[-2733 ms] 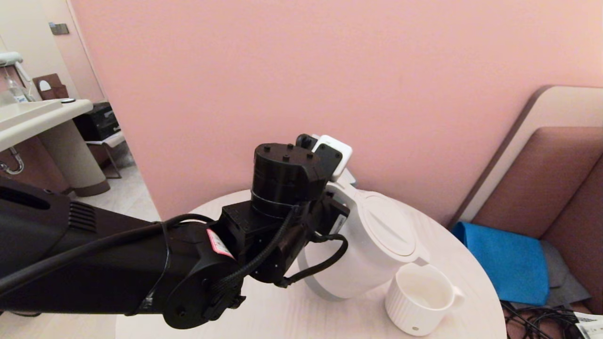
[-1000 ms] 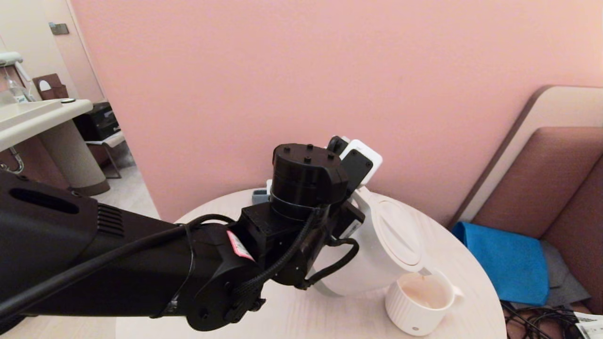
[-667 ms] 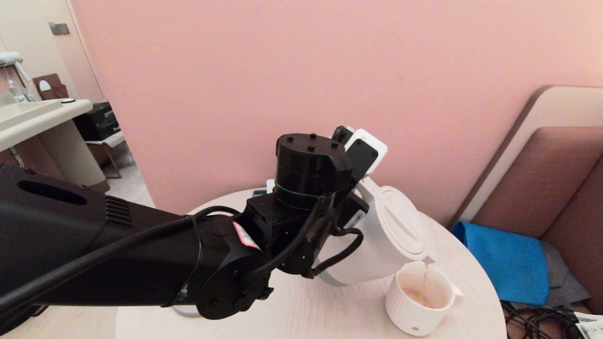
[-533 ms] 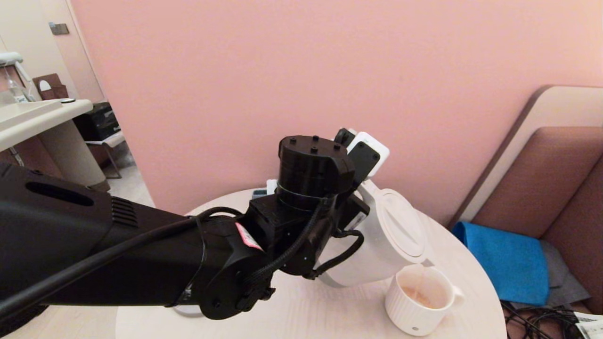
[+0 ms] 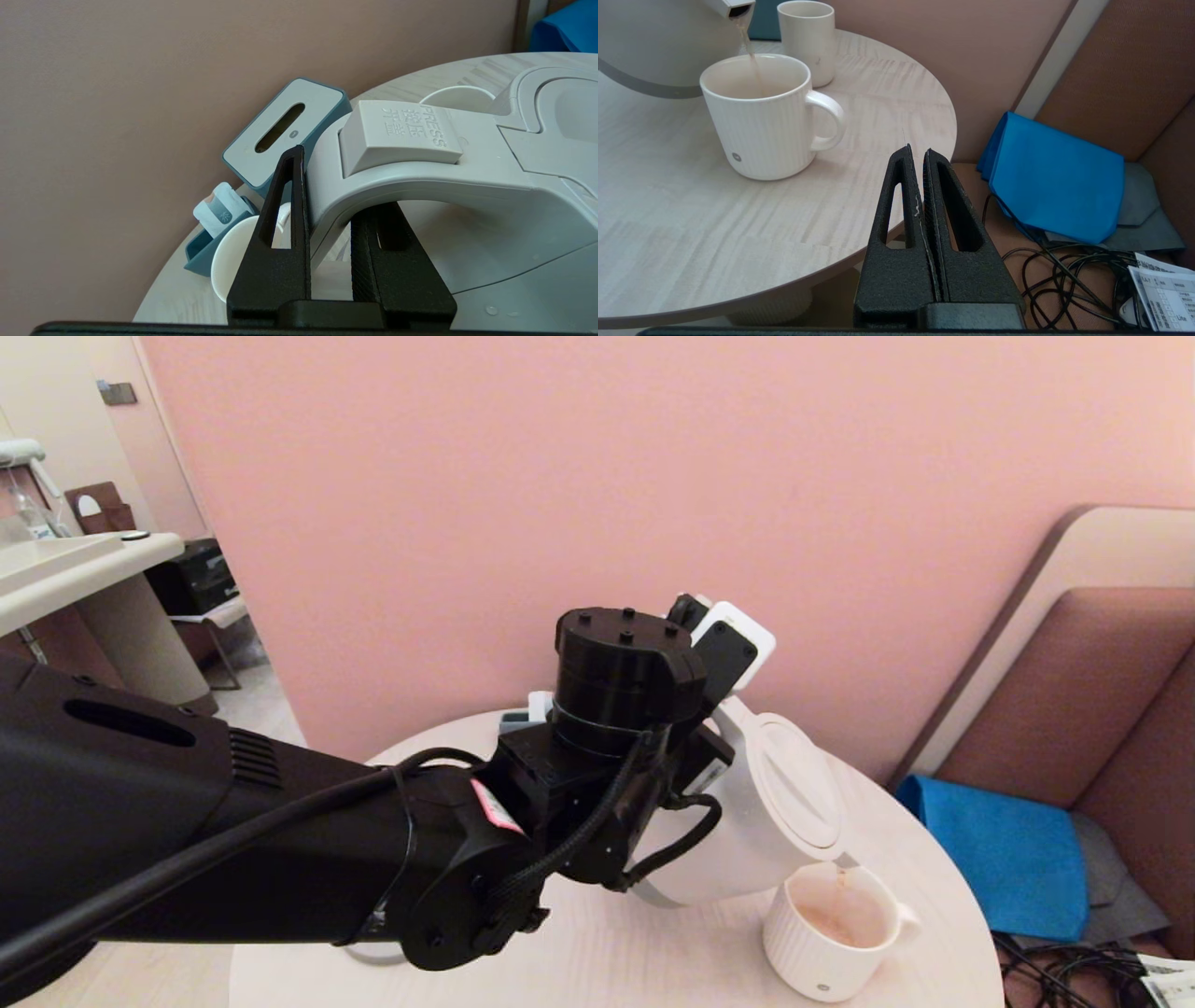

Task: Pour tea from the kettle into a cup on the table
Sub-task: Pour water into the cup

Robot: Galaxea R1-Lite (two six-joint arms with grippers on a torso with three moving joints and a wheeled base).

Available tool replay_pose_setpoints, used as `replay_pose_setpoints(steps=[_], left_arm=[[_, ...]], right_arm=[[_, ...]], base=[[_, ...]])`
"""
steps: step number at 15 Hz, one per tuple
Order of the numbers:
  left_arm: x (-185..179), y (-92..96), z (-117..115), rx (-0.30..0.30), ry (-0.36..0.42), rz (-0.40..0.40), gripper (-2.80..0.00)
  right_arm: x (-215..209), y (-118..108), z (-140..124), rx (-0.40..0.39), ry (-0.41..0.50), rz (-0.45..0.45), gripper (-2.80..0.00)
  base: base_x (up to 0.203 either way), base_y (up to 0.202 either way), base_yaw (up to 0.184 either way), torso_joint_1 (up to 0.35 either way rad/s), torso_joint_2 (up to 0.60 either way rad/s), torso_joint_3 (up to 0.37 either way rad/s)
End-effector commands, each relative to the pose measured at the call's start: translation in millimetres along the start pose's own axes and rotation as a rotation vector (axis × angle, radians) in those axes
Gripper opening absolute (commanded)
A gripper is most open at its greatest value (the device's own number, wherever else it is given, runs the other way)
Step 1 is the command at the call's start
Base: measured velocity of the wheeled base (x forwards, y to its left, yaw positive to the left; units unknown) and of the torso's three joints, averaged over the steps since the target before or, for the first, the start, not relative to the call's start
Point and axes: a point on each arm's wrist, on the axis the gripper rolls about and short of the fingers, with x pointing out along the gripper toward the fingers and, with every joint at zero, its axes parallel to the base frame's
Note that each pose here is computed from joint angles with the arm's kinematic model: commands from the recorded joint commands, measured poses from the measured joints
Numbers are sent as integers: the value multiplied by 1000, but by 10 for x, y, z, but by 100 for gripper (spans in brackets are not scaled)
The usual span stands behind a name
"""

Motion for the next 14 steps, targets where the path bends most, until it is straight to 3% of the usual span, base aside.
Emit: replay_pose_setpoints(steps=[1, 14], left_arm=[[-4, 12, 13, 0, -5, 6, -280], [12, -9, -7, 32, 3, 4, -280]], right_arm=[[1, 0, -2, -1, 1, 1, -280], [0, 0, 0, -1, 0, 1, -280]], base=[[0, 0, 0, 0, 0, 0], [0, 0, 0, 0, 0, 0]])
